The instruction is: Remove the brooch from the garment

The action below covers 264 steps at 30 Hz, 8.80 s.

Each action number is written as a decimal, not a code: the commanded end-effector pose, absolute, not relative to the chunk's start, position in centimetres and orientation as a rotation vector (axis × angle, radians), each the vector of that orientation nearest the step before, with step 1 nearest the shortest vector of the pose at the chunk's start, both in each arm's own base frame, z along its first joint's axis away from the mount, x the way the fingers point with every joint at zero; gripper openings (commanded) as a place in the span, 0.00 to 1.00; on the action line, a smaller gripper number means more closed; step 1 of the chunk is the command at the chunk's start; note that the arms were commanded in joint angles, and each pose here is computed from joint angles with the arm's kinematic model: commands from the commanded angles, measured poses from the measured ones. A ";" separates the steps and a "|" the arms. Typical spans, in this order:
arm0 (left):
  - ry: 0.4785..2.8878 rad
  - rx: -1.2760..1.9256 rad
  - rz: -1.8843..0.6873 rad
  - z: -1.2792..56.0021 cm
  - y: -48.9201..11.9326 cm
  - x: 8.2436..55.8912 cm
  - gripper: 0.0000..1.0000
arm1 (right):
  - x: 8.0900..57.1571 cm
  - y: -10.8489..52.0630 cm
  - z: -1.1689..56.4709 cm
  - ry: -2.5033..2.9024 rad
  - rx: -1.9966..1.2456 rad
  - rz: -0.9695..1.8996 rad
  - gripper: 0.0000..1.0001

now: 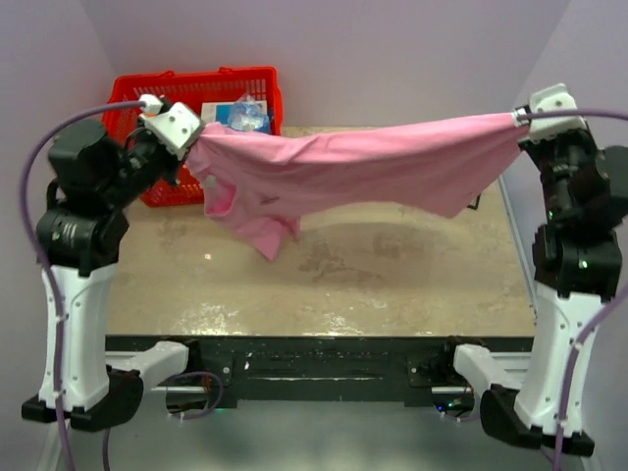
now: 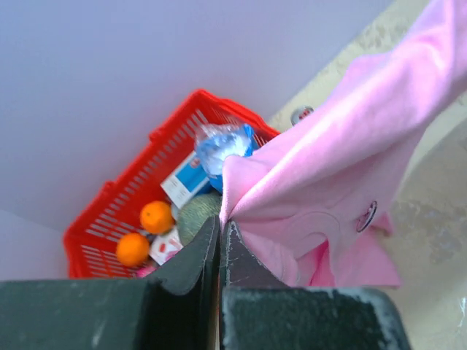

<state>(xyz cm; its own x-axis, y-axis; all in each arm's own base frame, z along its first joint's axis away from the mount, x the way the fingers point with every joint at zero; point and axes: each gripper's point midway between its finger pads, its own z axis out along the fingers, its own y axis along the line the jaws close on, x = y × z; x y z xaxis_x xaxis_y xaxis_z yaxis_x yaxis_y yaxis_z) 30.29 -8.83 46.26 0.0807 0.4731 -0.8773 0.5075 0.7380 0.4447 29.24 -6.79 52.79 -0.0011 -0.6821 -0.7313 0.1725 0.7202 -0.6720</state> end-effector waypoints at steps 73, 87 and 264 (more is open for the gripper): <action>2.234 1.324 -0.421 9.1 -18.2 32.4 0.74 | 41.3 21.6 14.3 2.173 -0.708 0.550 0.01; 2.354 1.211 -0.416 4.4 -21.1 31.8 1.00 | 38.8 21.1 9.2 2.307 -0.701 0.540 0.00; 2.355 0.154 -1.406 5.0 -18.9 34.4 0.00 | 32.8 40.3 4.4 2.231 -1.160 0.625 0.00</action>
